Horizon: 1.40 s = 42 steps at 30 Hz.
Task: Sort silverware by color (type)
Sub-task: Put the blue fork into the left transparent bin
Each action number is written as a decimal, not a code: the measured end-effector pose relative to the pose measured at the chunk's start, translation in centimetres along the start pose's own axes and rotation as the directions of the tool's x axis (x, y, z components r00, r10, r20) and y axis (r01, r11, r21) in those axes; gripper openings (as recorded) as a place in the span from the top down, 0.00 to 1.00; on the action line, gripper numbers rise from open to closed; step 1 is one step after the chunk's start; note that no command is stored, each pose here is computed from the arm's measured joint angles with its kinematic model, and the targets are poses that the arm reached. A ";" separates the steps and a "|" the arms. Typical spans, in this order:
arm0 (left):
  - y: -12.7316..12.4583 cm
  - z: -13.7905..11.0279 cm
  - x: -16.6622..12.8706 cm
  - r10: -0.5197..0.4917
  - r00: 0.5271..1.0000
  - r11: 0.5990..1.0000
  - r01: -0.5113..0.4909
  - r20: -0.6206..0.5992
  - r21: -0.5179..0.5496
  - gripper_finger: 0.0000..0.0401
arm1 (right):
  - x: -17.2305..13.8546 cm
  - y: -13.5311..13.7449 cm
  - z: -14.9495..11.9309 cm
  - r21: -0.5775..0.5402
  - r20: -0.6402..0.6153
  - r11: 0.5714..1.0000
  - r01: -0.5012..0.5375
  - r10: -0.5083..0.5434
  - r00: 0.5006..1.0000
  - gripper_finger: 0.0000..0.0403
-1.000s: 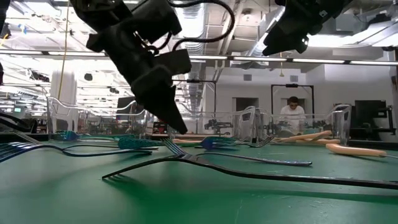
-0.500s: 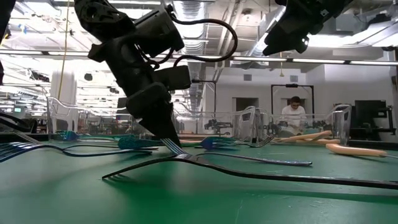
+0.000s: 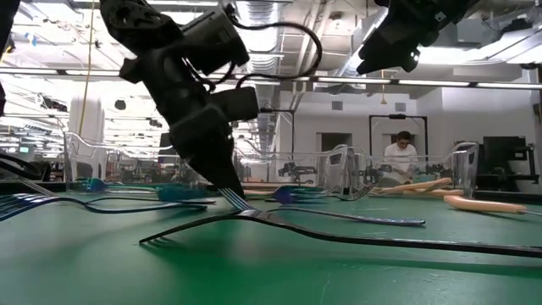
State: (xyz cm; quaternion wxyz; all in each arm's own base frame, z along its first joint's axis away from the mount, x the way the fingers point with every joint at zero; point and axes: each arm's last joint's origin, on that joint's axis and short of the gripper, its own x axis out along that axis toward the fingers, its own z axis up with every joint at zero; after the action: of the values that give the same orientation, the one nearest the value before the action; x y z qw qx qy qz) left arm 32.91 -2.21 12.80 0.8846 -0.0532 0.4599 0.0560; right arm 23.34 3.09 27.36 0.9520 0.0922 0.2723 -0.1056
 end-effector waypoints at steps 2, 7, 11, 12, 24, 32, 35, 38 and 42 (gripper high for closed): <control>0.0 0.3 -0.6 0.004 1.000 1.000 -0.004 0.025 0.001 1.00 | 0.0 -0.1 0.1 0.006 0.008 1.000 0.003 -0.003 1.000 0.49; -0.1 1.4 -2.7 0.010 0.995 1.000 -0.011 0.101 0.008 1.00 | 0.1 -0.2 0.3 0.015 0.026 1.000 0.006 -0.007 1.000 0.49; -0.4 2.1 -5.0 0.033 0.986 0.999 -0.036 0.163 0.013 1.00 | 0.1 -0.1 0.6 0.019 0.057 1.000 -0.005 0.004 0.998 0.49; -0.5 2.2 -5.7 0.046 0.983 0.999 -0.050 0.179 0.013 1.00 | 0.1 -0.1 0.8 0.018 0.069 1.000 -0.009 0.007 0.998 0.49; 0.4 1.6 -14.0 0.207 0.852 0.977 -0.159 0.482 -0.140 1.00 | -0.3 0.7 2.5 -0.080 0.248 0.995 -0.056 0.074 0.966 0.49; 1.2 -0.3 -16.8 0.154 0.624 0.983 -0.016 0.766 -0.185 1.00 | 0.9 0.9 5.3 -0.105 0.529 0.993 -0.045 0.094 0.844 0.49; 1.4 -0.6 -17.7 0.146 0.536 0.986 -0.006 0.832 -0.169 1.00 | 1.9 0.8 6.3 -0.064 0.640 0.996 -0.055 0.083 0.763 0.49; 1.6 -0.3 -19.2 0.147 0.430 0.986 0.004 0.891 -0.165 1.00 | 2.7 0.9 6.6 -0.031 0.686 0.996 -0.082 0.081 0.723 0.49; 2.0 0.1 -20.4 0.100 0.341 0.995 -0.018 0.935 -0.100 1.00 | 3.5 1.3 6.3 -0.024 0.679 0.995 -0.101 0.090 0.729 0.49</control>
State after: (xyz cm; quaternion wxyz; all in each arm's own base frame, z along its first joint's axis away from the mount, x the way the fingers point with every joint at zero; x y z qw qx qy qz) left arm 21.02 -1.26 29.50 0.9832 -0.0268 -0.1306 0.1246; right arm 29.66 2.33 30.88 0.9891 0.0680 -0.0997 -0.0848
